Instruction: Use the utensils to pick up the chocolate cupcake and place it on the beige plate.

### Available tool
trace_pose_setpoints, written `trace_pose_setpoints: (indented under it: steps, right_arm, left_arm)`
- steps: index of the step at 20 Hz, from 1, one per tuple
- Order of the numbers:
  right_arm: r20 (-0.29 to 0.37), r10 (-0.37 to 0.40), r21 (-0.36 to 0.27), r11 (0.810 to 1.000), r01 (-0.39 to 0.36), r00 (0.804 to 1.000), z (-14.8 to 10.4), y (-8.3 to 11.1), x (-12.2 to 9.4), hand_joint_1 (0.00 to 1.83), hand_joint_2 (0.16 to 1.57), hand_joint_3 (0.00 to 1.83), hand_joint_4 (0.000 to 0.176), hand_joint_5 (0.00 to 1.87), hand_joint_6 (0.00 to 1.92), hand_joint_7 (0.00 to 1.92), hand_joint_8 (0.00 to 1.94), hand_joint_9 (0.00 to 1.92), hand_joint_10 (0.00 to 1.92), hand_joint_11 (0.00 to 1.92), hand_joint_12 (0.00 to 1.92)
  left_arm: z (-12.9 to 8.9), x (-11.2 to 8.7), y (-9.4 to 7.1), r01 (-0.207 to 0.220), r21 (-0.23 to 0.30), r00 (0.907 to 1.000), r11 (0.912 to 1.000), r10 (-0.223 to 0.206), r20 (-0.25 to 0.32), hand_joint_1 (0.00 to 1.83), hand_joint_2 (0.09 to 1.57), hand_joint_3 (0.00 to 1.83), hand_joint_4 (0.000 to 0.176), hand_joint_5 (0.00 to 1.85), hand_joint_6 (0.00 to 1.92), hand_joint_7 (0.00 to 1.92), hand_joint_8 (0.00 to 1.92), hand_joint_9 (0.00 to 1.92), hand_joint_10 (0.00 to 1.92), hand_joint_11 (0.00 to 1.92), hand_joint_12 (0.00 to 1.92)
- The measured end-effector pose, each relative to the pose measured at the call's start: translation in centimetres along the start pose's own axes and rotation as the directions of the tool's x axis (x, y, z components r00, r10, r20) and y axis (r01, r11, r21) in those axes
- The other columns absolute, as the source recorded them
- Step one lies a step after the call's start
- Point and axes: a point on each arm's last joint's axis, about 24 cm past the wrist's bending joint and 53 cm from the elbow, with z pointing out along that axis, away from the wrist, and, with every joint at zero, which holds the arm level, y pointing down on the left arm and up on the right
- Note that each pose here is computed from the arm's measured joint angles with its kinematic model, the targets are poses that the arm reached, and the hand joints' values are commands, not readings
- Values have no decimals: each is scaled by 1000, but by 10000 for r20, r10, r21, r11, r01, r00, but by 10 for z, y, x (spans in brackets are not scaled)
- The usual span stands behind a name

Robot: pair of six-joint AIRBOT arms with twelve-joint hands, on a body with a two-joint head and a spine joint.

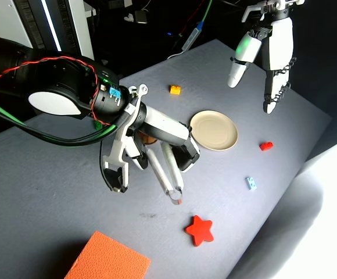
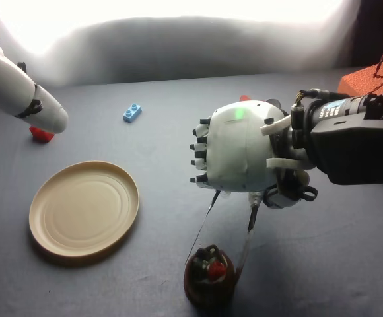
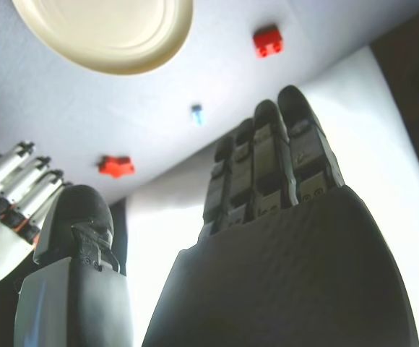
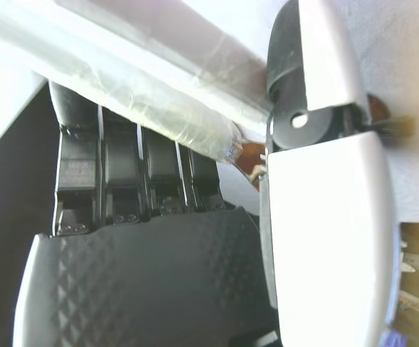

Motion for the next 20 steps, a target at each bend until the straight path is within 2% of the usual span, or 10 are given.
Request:
trace_pose_setpoints:
  steps: [3, 6, 10, 13, 20]
  right_arm:
    - [-31, -71, -100, 9999, 71, 10000, 3, 4, -1, 1051, 1027, 0, 0, 568, 1005, 547, 1259, 467, 1487, 442, 1675]
    - [-113, -79, -162, 9998, 77, 9999, 7, 6, 0, 1032, 1048, 3, 0, 528, 1028, 474, 1358, 403, 1556, 426, 1713]
    - [-268, -105, -271, 9996, 98, 9996, 11, 9, 3, 1054, 1039, 0, 0, 554, 973, 493, 1294, 413, 1508, 411, 1705]
    - [-368, -200, -345, 9992, 188, 9991, 14, 11, 5, 1029, 1042, 0, 0, 517, 996, 441, 1344, 370, 1517, 395, 1706]
    - [-544, -308, -343, 9990, 289, 9980, 21, 10, 17, 1029, 1047, 0, 0, 526, 984, 484, 1291, 401, 1501, 397, 1713]
  left_arm:
    - [0, 0, 0, 4, 11, 10000, 10000, -4, 3, 353, 1139, 0, 0, 66, 0, 82, 1, 150, 3, 0, 424]
    - [0, -1, 0, 29, -5, 10000, 10000, -29, 4, 372, 1134, 0, 0, 88, 4, 87, 4, 147, 3, 0, 417]
    - [0, -1, 1, 34, -6, 10000, 10000, -34, 2, 370, 1136, 0, 0, 79, 3, 83, 1, 133, 0, 0, 388]
    - [0, -1, 1, 32, -10, 10000, 10000, -32, 4, 363, 1139, 1, 0, 83, 1, 96, 3, 146, 4, 0, 363]
    - [0, -1, 1, 32, -7, 10000, 10000, -32, 5, 384, 1130, 0, 0, 77, 4, 99, 2, 148, 2, 0, 391]
